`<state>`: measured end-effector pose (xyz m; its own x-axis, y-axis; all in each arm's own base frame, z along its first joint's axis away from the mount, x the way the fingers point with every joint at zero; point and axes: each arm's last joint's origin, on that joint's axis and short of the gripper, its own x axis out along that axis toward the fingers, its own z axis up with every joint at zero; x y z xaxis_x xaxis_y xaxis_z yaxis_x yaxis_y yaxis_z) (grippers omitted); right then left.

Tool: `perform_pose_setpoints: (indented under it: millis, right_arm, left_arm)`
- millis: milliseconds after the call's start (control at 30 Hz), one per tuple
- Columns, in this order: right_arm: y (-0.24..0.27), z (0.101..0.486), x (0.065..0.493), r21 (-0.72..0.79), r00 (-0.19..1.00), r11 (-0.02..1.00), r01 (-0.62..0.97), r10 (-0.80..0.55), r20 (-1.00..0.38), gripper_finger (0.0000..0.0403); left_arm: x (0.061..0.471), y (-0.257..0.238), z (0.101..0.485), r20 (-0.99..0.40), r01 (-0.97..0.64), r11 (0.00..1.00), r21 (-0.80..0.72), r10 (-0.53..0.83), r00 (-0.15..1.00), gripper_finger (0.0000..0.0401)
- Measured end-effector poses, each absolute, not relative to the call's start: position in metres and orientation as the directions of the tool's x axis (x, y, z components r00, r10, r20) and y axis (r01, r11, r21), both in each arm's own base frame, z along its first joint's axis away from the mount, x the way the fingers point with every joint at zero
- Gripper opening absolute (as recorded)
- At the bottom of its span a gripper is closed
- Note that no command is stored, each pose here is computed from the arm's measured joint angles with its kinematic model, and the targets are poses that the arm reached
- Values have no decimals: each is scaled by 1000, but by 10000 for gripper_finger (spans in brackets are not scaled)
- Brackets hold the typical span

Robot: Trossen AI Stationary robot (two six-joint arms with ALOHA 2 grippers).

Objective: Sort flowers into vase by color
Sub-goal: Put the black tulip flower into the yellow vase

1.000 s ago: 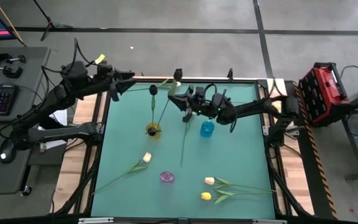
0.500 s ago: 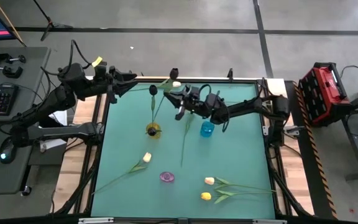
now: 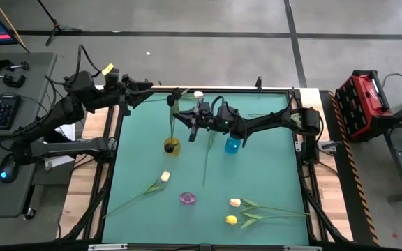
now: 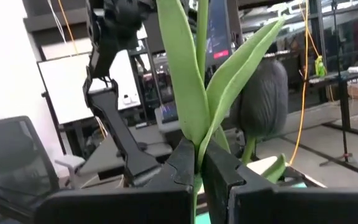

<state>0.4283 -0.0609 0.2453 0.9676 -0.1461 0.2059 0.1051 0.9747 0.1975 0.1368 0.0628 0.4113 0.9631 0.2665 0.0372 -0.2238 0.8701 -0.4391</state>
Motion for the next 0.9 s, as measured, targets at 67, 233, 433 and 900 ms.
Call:
perform_pose_setpoints:
  millis: [67, 233, 433, 900]
  right_arm:
    - [-59, 245, 429, 197, 968, 975, 102, -143, 204, 0]
    - [-57, 243, 429, 206, 974, 973, 101, -139, 179, 1]
    - [-56, 238, 430, 266, 984, 961, 77, -116, 134, 36]
    - [-55, 234, 426, 339, 994, 936, -90, 104, -21, 288]
  left_arm:
    - [137, 63, 411, 38, -224, 870, -439, 266, 963, 235]
    - [137, 63, 411, 37, -224, 870, -439, 266, 963, 235]
    - [137, 63, 411, 36, -224, 870, -438, 266, 963, 235]
    - [137, 63, 410, 29, -226, 870, -439, 266, 964, 235]
